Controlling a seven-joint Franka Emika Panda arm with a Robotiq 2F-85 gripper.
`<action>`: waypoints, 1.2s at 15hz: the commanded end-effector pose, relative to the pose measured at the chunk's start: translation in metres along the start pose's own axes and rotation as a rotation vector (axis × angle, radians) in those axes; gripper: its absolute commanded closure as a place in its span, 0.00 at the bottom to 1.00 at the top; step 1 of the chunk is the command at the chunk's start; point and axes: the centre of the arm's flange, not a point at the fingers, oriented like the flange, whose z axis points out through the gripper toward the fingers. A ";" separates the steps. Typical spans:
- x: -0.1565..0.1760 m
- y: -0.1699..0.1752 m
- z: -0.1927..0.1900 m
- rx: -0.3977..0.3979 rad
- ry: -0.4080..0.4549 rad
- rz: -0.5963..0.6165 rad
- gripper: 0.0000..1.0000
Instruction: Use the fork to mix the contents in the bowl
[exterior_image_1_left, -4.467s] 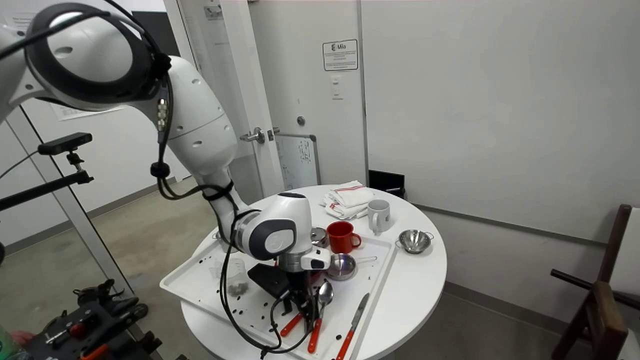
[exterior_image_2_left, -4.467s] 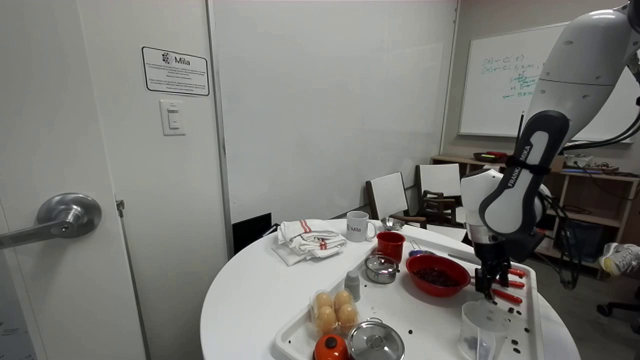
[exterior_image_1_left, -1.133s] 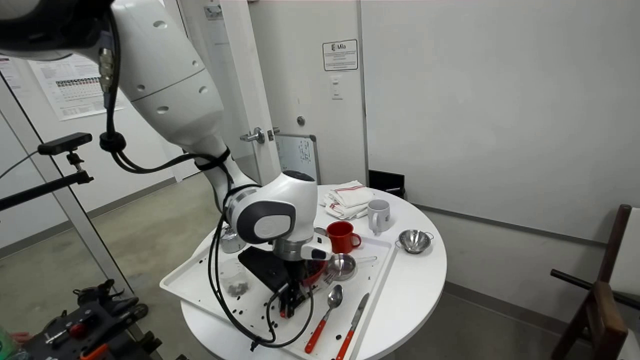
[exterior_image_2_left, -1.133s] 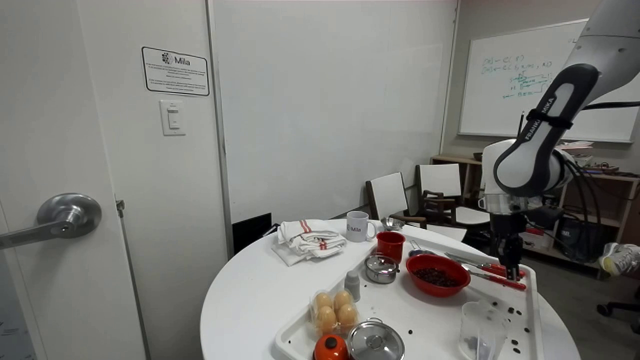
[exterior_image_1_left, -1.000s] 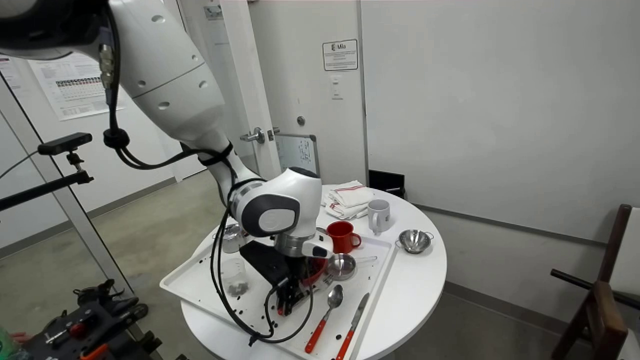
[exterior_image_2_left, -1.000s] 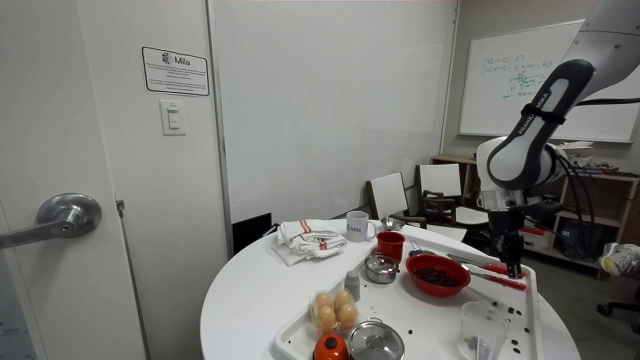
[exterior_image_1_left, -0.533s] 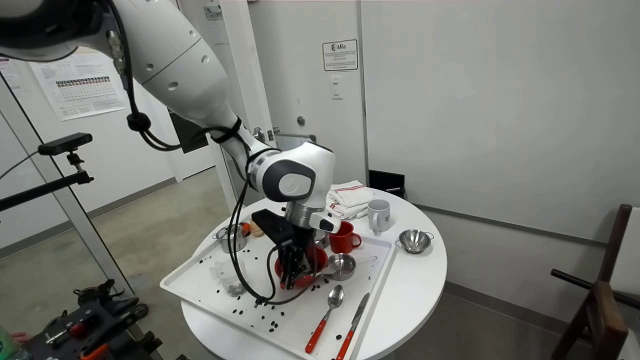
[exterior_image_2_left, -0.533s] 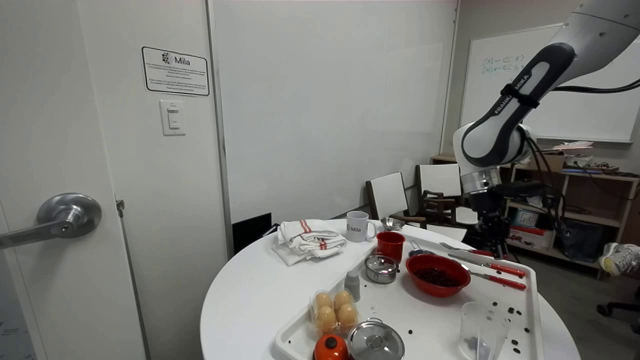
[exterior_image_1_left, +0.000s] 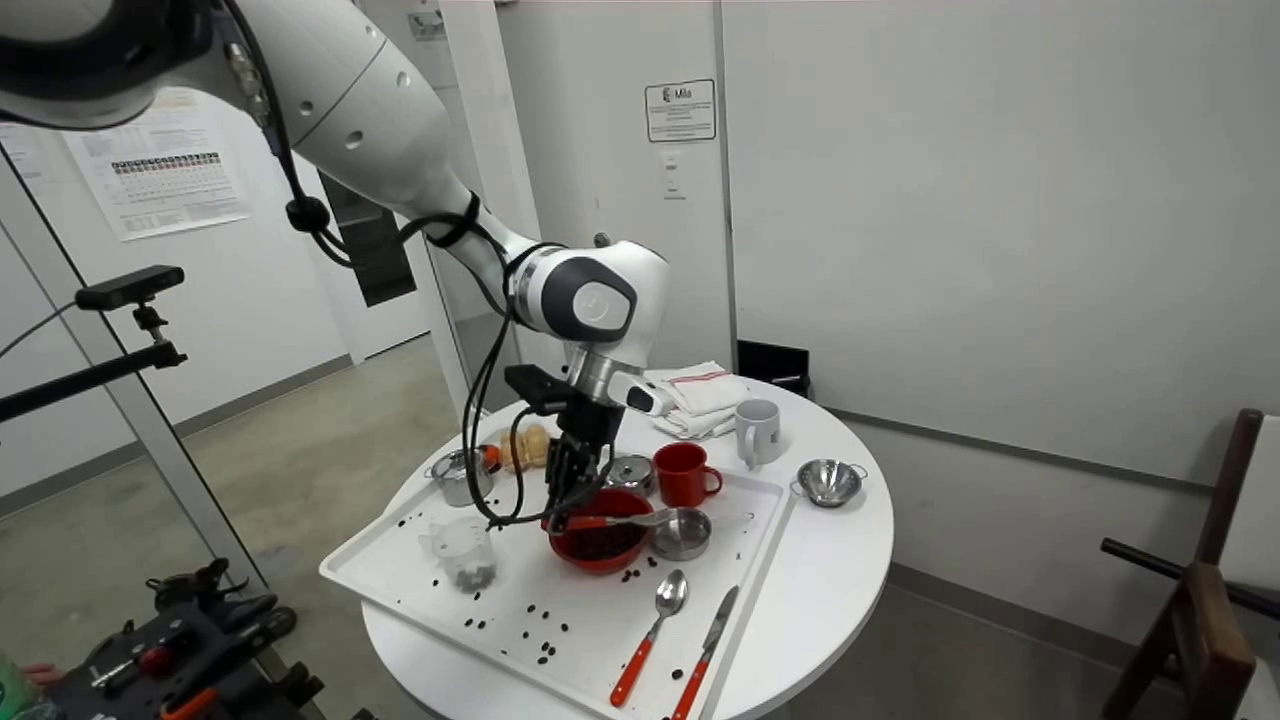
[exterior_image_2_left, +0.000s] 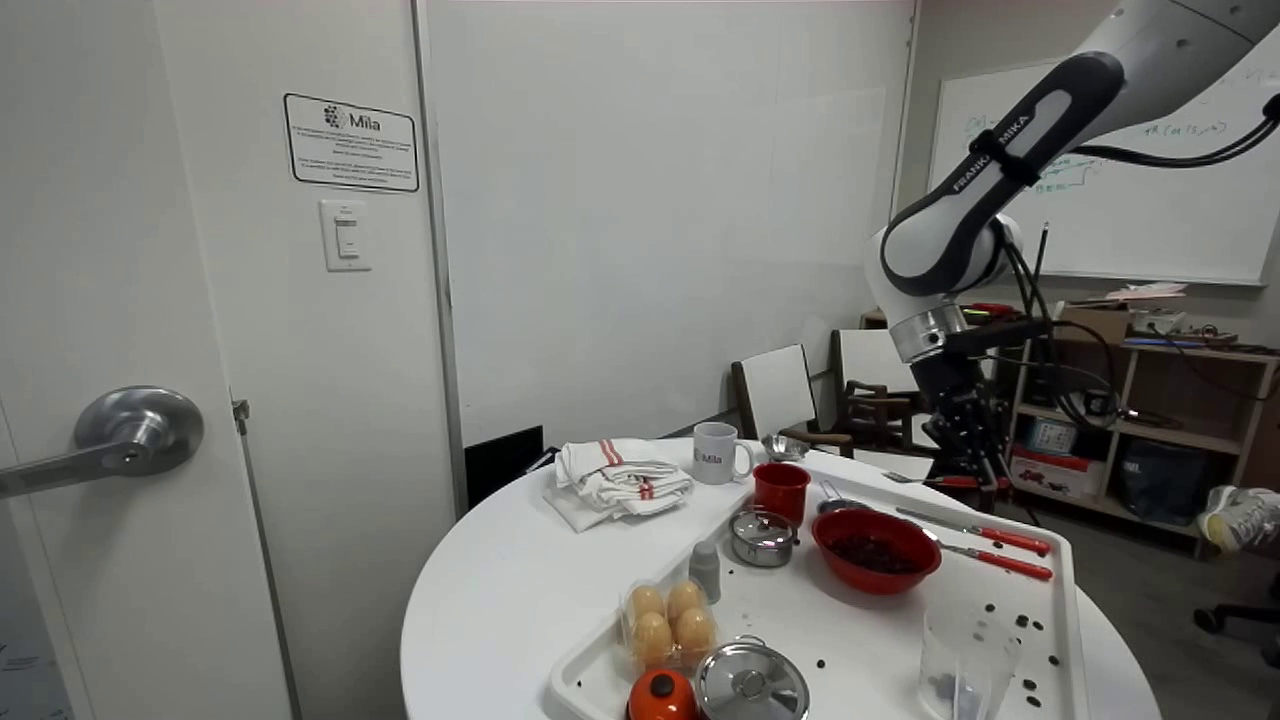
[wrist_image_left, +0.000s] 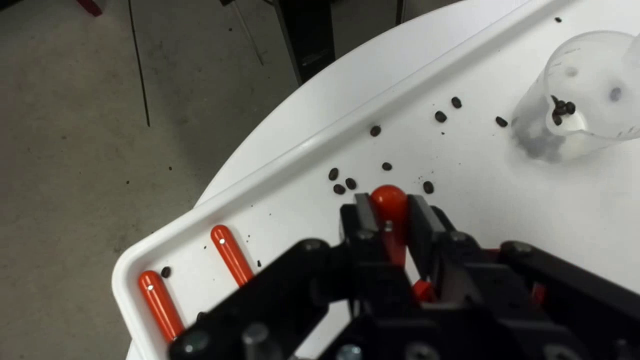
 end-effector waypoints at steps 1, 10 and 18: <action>0.006 -0.020 -0.018 -0.004 -0.071 -0.033 0.93; 0.047 -0.094 -0.016 -0.115 -0.334 -0.202 0.93; 0.074 -0.111 -0.005 -0.287 -0.484 -0.197 0.92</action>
